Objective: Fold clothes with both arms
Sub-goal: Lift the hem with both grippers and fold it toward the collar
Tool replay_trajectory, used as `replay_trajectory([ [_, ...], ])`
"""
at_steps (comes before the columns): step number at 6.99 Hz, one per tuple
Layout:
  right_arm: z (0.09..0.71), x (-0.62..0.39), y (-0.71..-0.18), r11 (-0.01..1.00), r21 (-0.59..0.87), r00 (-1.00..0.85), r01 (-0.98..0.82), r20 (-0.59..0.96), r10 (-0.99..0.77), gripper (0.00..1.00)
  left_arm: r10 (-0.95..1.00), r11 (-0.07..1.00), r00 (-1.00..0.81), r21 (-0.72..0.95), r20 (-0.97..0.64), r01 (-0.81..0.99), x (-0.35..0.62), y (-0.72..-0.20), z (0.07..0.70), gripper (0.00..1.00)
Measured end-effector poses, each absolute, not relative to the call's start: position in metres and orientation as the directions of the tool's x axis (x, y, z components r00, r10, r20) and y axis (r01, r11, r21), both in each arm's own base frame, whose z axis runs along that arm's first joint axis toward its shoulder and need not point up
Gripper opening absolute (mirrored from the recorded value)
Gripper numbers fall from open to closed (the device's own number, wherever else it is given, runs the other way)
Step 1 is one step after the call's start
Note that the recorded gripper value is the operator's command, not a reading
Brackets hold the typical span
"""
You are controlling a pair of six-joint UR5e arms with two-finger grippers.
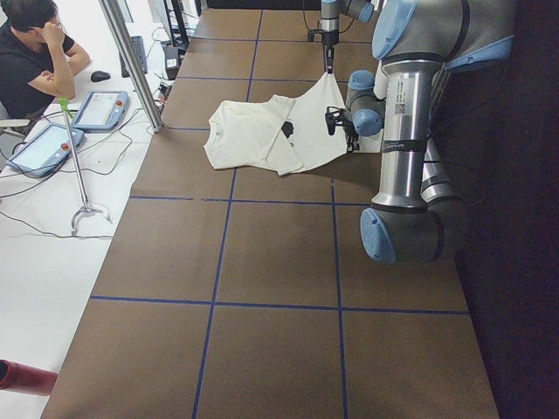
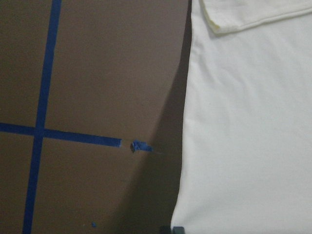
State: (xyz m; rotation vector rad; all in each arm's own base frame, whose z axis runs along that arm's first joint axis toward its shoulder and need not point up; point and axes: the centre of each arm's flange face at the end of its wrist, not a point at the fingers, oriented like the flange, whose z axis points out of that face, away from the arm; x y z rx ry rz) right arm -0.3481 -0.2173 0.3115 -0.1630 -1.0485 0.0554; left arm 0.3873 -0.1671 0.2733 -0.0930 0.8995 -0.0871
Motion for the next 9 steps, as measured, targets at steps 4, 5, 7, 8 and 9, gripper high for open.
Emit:
replay_trajectory([
  [4, 0.294, -0.362, -0.315, 0.995, -0.056, 0.444, -0.081, 0.892, 0.087, 0.00, -0.106, 0.993, 0.569, -0.057, -0.815, 0.103, 0.348, -0.260, 0.256, 0.00],
  [5, 0.295, -0.357, -0.358, 0.992, -0.026, 0.446, -0.121, 0.892, 0.077, 0.00, -0.122, 0.989, 0.564, -0.050, -0.817, 0.142, 0.340, -0.303, 0.256, 0.00],
  [7, 0.298, -0.366, -0.449, 0.979, -0.034, 0.461, -0.202, 0.879, 0.125, 0.00, -0.191, 0.969, 0.580, -0.059, -0.792, 0.238, 0.353, -0.390, 0.265, 0.00],
  [8, 0.300, -0.374, -0.489, 0.971, -0.046, 0.472, -0.236, 0.868, 0.156, 0.00, -0.229, 0.957, 0.588, -0.069, -0.776, 0.282, 0.363, -0.432, 0.268, 0.00],
  [9, 0.300, -0.383, -0.521, 0.964, -0.057, 0.483, -0.261, 0.857, 0.181, 0.00, -0.260, 0.944, 0.592, -0.073, -0.762, 0.321, 0.368, -0.469, 0.273, 0.00],
])
